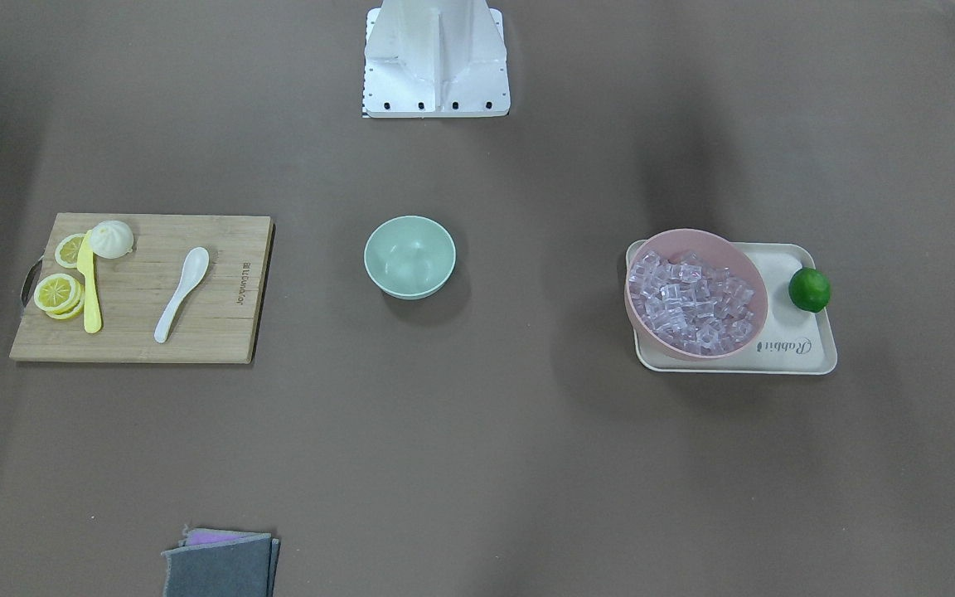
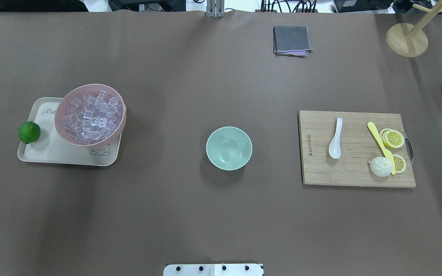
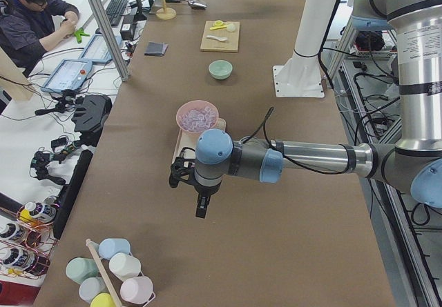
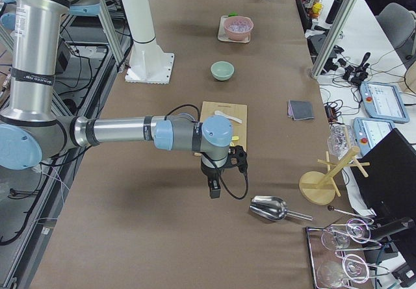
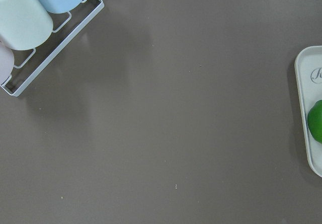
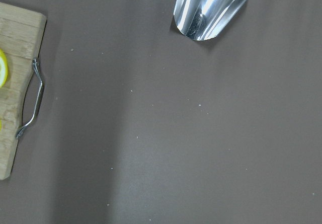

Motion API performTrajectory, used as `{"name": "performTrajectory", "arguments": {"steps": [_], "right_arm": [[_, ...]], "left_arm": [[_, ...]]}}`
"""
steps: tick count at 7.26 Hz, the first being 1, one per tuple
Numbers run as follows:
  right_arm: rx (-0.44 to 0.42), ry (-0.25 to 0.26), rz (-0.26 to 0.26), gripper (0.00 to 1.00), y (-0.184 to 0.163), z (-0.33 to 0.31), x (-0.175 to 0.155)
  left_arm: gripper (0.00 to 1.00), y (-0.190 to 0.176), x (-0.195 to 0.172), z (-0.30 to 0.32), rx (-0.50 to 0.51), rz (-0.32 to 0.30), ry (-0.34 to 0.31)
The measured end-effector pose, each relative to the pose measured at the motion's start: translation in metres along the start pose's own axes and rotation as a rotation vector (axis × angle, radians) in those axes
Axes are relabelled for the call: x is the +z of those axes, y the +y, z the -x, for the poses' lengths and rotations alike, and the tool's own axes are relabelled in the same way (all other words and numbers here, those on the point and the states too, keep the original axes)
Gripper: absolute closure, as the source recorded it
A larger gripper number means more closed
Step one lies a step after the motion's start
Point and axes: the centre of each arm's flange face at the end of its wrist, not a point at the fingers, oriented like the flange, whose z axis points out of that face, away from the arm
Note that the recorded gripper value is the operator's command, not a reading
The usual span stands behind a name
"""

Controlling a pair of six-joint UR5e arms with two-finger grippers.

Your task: Put spoon and ice into bowl

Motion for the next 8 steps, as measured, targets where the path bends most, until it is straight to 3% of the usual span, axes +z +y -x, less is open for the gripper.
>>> {"name": "performTrajectory", "arguments": {"steps": [5, 8], "right_arm": [[-0.024, 0.006, -0.027, 0.00, -0.006, 0.011, -0.013], [-0.079, 0.017, -0.091, 0.00, -0.013, 0.037, -0.045]], "left_arm": [[0.02, -0.005, -0.004, -0.003, 0.006, -0.011, -0.005], [0.02, -0.021, -0.017, -0.015, 0.098, -0.113, -0.008]]}}
